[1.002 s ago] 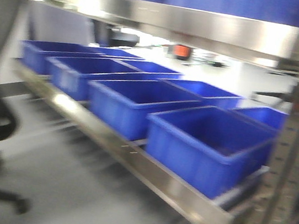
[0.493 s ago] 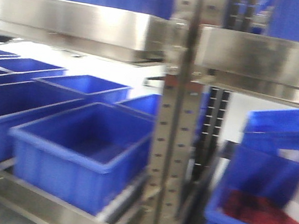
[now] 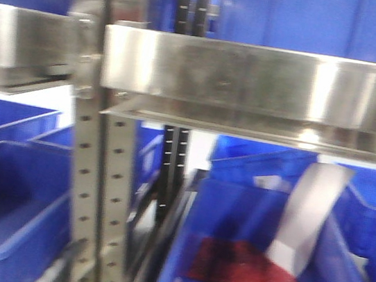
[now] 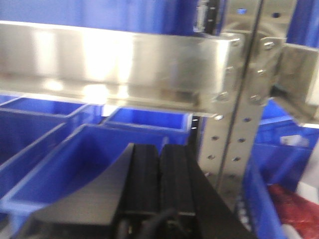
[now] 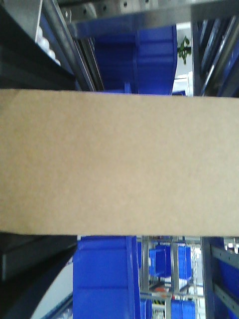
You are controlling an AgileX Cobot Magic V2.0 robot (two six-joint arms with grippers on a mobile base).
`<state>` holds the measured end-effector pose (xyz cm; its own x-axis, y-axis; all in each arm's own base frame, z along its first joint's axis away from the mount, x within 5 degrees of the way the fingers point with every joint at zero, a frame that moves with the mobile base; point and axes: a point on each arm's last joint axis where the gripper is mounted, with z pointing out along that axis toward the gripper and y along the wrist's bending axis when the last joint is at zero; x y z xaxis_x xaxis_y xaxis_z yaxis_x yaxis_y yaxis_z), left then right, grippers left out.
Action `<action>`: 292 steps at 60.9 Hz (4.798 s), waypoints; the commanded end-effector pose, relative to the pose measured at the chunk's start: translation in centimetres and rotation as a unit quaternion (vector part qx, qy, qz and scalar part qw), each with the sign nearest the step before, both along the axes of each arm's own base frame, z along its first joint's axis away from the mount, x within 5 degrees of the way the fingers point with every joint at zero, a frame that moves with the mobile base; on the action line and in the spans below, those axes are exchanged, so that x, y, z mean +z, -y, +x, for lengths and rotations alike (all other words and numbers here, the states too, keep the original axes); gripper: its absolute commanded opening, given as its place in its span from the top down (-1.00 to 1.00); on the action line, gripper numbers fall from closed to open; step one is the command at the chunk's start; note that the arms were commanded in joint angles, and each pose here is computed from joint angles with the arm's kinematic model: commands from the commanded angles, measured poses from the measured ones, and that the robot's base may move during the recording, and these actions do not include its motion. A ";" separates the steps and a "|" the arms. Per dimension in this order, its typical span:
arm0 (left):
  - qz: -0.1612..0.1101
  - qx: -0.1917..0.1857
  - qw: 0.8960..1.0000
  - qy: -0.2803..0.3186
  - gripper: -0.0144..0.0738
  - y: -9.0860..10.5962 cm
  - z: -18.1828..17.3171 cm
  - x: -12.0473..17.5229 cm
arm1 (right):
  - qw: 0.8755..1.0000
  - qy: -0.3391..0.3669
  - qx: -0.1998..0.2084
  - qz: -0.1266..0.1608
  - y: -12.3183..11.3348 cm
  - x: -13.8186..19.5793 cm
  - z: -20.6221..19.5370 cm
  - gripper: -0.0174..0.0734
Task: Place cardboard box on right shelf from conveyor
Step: 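Drive the base up to the steel shelf with blue bins, then raise the held box above the upper steel shelf with the right gripper, then lower the box flat onto the upper shelf and open the right gripper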
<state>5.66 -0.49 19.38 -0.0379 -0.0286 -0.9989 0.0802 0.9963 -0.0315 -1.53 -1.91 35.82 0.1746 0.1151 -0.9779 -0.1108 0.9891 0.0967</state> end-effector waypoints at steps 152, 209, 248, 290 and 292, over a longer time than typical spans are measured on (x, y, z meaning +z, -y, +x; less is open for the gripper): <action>-0.006 0.006 0.999 0.046 0.94 -0.1 -0.1 0.5 | 0.982 -0.030 0.061 -0.176 -5.5 9.6 13.5 -0.06; -0.006 0.006 0.999 0.046 0.93 -0.1 -0.1 0.5 | 0.760 -0.066 0.183 -0.620 -16.9 1.4 27.6 -0.06; -0.006 0.006 0.999 0.046 0.94 -0.1 -0.1 0.5 | 0.746 -0.107 0.196 -0.628 -17.2 -0.3 28.4 -0.23; -0.006 0.006 0.999 0.046 0.93 -0.1 -0.1 0.5 | 0.832 -0.148 0.216 -0.490 -17.0 1.1 26.8 -0.71; -0.006 0.006 0.999 0.046 0.93 -0.1 -0.1 0.5 | 0.840 -0.151 0.218 -0.474 -16.9 1.4 26.5 -0.71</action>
<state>5.66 -0.49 19.38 -0.0379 -0.0286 -0.9989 0.0794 0.9963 -0.0315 26.00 15.18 33.77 -0.0064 -0.8417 -0.5399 -0.6537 0.4121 -0.6347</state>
